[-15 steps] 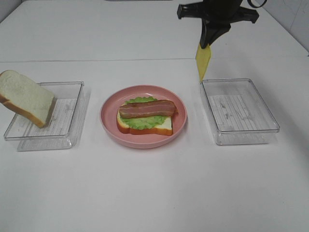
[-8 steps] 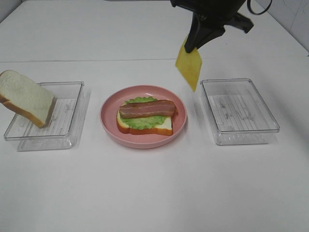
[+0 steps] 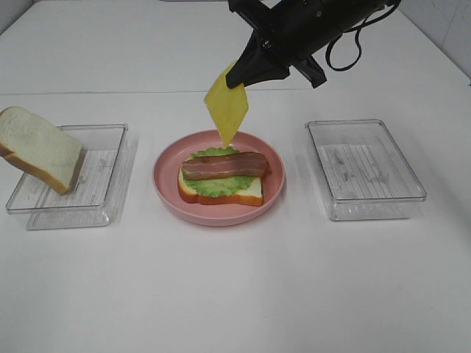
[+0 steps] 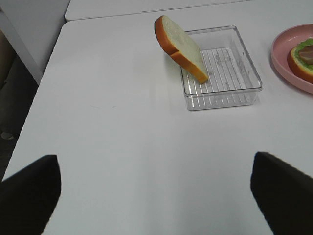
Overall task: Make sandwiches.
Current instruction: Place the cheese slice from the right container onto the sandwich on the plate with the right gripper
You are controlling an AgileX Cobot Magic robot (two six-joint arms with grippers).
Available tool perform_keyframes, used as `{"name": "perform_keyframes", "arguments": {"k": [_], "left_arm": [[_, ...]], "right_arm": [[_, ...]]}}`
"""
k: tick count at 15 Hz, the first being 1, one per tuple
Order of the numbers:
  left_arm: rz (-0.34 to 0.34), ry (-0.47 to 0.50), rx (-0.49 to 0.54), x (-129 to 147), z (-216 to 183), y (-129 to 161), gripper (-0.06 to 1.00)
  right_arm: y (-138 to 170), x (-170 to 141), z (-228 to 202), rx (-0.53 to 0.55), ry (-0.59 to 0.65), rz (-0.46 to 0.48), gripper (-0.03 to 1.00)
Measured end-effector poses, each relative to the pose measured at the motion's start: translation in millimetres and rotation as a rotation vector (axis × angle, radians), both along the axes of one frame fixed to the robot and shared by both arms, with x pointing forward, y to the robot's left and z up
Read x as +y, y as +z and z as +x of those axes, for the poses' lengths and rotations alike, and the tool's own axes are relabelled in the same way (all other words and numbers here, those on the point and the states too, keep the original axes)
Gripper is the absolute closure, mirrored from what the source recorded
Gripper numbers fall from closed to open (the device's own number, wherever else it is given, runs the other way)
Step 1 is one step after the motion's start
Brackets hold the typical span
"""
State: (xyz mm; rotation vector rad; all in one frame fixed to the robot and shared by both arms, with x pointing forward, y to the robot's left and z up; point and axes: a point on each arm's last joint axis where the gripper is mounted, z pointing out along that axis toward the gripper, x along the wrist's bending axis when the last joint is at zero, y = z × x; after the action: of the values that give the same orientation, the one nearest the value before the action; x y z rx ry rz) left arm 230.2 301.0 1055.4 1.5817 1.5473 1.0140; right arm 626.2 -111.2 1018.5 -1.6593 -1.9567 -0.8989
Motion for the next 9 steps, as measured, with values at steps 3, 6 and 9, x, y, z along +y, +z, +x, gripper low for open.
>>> {"name": "perform_keyframes", "arguments": {"k": [3, 6, 9], "left_arm": [[0.0, 0.0, 0.0, 0, 0, 0, -0.03], [0.0, 0.0, 0.0, 0, 0, 0, -0.03], [0.0, 0.0, 0.0, 0, 0, 0, -0.03]], "right_arm": [[-2, 3, 2, 0.009, -0.014, 0.047, 0.95], [-14, 11, 8, 0.017, 0.006, 0.141, 0.95], [-48, 24, 19, 0.082, 0.011, 0.302, 0.95]]}}
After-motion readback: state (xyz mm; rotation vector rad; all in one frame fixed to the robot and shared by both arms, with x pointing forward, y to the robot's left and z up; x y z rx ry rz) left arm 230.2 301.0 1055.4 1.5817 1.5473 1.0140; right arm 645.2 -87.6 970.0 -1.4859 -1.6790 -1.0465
